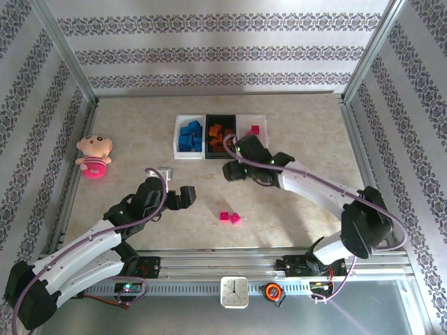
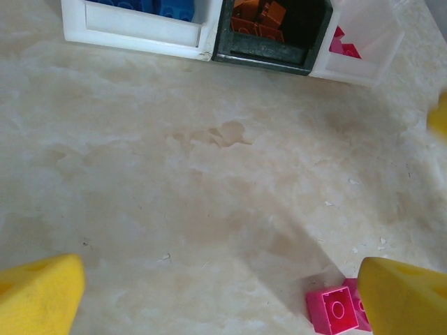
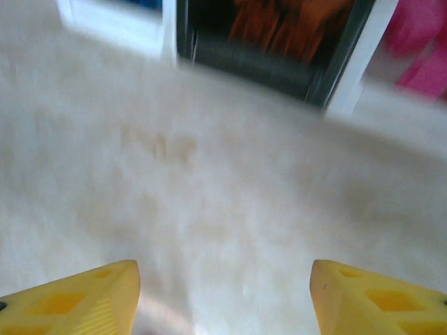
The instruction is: Sort the legos into containers by color
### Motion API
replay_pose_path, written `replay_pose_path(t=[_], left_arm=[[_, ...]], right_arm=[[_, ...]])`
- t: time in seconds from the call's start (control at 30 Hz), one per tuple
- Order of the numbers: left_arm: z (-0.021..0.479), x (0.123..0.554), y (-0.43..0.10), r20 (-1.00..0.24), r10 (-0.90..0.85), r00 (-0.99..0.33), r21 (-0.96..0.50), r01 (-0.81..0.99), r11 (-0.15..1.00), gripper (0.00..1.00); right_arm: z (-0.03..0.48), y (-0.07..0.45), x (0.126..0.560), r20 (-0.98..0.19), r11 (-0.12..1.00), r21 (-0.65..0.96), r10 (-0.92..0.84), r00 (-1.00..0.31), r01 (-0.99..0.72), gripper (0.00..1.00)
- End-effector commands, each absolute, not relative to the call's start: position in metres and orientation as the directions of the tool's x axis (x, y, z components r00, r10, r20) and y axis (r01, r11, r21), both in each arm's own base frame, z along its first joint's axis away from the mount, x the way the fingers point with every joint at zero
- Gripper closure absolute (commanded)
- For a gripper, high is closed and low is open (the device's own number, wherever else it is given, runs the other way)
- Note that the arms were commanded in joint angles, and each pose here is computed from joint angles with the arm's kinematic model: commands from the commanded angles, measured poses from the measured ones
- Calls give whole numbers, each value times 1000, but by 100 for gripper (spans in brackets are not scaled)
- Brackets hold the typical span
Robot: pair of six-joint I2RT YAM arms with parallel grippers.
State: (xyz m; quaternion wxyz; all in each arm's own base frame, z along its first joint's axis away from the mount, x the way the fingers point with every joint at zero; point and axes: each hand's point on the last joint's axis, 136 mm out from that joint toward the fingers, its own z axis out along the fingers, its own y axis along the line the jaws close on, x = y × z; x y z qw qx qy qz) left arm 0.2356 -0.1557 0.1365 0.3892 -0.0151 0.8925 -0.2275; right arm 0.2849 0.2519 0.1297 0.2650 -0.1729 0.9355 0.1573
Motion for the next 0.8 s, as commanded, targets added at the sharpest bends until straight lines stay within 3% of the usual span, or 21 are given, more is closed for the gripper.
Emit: replay_pose_path(t=[0.0, 0.2, 0.4, 0.77], left_arm=[[134, 237, -149, -694, -213, -688, -403, 126, 906, 0], [134, 240, -148, -697, -221, -682, -403, 119, 907, 0], [130, 239, -148, -690, -228, -687, -408, 109, 906, 0], [126, 238, -148, -684, -228, -693, -409, 106, 906, 0]], right_arm=[[105, 243, 236, -469, 866, 180, -342, -815, -467, 34], [65, 239, 183, -348, 846, 179, -423, -837, -503, 34], [41, 258, 157, -276, 798, 179, -520, -808, -575, 34], [15, 257, 165, -244, 803, 63, -564, -789, -593, 41]])
